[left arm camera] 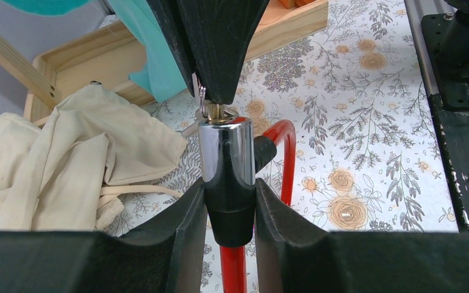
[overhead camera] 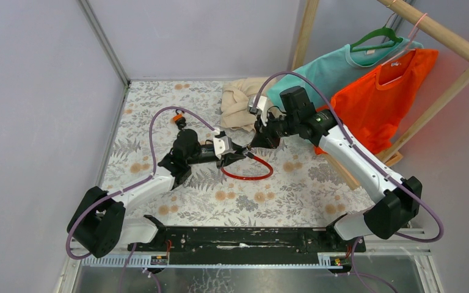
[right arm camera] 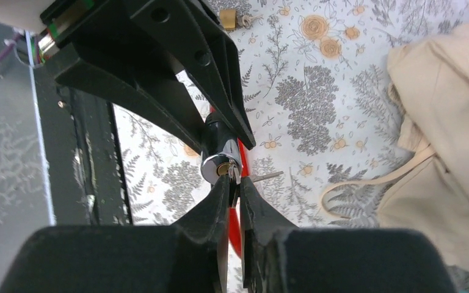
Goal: Lock with the key
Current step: Lock the lock.
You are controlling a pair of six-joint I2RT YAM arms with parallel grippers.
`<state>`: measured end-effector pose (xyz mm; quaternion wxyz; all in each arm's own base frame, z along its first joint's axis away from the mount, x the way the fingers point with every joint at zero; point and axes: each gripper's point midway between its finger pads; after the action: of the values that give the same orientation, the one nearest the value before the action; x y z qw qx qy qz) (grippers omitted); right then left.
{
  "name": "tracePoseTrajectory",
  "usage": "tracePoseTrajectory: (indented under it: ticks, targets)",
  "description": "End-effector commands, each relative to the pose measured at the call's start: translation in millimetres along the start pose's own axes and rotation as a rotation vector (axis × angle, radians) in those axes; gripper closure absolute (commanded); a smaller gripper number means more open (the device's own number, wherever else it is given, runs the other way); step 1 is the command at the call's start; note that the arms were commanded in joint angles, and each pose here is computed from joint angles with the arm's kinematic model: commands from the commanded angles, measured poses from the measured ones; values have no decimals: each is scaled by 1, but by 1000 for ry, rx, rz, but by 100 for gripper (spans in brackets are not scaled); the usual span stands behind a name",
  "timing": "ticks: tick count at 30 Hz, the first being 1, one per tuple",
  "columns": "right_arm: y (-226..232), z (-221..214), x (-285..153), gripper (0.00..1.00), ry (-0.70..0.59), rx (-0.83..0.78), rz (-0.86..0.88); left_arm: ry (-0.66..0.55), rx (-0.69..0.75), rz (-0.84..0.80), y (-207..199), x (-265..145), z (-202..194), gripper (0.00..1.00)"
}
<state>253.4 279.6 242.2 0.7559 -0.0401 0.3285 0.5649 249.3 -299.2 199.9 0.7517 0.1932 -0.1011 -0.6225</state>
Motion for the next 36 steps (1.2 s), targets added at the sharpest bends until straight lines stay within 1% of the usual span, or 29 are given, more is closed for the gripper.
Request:
tracePoseTrajectory:
  ticks: [1, 7, 11, 15, 24, 30, 36]
  targets:
    - [-2, 12, -4, 90, -10, -207, 26, 0, 0, -28, -10, 1, -5, 100]
    - [-7, 13, -3, 92, -8, -420, 44, -3, 2, -33, -11, 1, -5, 100]
    - [-11, 13, -2, 92, 9, -522, 49, -5, -1, -40, -12, 1, -5, 100]
    - [-17, 13, -1, 93, 28, -590, 47, -4, -10, -43, -12, 2, -5, 100]
    - [-22, 16, -3, 94, 35, -627, 17, -2, -23, -48, -13, 1, -5, 100]
    - [-28, 20, -7, 100, 38, -624, -30, 4, -16, -47, -14, 1, -7, 100]
    - [-27, 26, -15, 100, 42, -623, -55, 13, -9, -53, -15, 1, -10, 100]
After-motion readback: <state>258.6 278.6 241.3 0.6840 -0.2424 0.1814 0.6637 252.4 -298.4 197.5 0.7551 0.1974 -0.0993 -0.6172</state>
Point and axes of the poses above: each gripper's point midway between its finger pads, its own x axis out along the fingers, its own y axis along the line the jaws close on, z = x × y, and after that the axes turned 12 degrees about x, right-handed
